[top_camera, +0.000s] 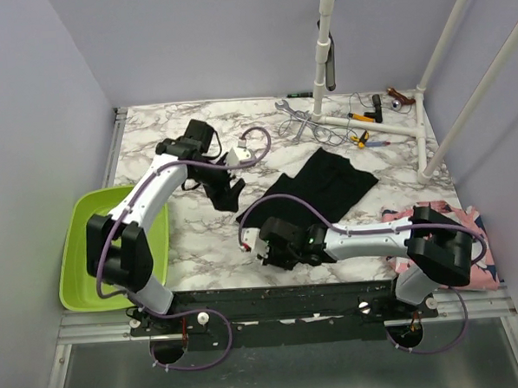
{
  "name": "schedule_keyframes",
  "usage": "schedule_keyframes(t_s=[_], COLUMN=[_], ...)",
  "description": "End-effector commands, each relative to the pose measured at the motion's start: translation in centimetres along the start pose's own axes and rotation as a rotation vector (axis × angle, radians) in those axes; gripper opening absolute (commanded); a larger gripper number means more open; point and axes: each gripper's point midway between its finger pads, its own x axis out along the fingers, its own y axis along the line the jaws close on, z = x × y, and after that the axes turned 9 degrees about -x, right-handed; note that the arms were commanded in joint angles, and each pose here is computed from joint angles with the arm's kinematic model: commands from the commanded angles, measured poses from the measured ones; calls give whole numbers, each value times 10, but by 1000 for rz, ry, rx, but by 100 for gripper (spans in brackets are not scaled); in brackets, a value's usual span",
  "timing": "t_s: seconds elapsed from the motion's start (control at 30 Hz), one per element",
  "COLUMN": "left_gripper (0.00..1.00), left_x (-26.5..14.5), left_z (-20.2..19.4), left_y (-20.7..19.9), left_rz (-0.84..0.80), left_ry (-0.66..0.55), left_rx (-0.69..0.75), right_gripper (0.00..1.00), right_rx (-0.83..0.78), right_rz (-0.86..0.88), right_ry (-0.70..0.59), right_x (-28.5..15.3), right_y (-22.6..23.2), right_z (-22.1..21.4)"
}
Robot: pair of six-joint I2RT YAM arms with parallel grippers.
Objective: Fold and stack the mixed laundry pile
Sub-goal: Fold the T-shirt at the center of the board.
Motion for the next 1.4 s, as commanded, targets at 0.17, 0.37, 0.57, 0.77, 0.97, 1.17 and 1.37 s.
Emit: schedule_keyframes(t_s=[0.17, 0.37, 0.57, 0.77, 0.97, 1.17, 1.37], left_gripper=[75, 76, 77, 77, 79, 77, 76], left_x=[-26, -1, 33, 54, 73, 85, 83], left_z=[-71, -87, -76, -73, -87, -100, -110], left_y=[-59, -68, -42, -52, -51, -36, -28], left_rz=[-77, -56, 98, 42, -18, 10, 35], left_ry=[-3, -34, -50, -68, 22, 164, 212], left_rx=[416, 564, 777, 985, 1029, 1046, 1072], right_gripper=[49, 48, 44, 36, 35, 36, 45], right_rx=[42, 469, 795, 1057, 1225, 1166, 922], right_rz=[210, 43, -157, -435, -506, -486, -492], right_ry=[-122, -217, -150, 2, 94, 50, -161], right_x=[-26, -68, -62, -58, -63, -79, -109], right_y=[68, 0, -49, -100, -104, -118, -126], right_z=[33, 38, -28, -102, -148, -130, -64])
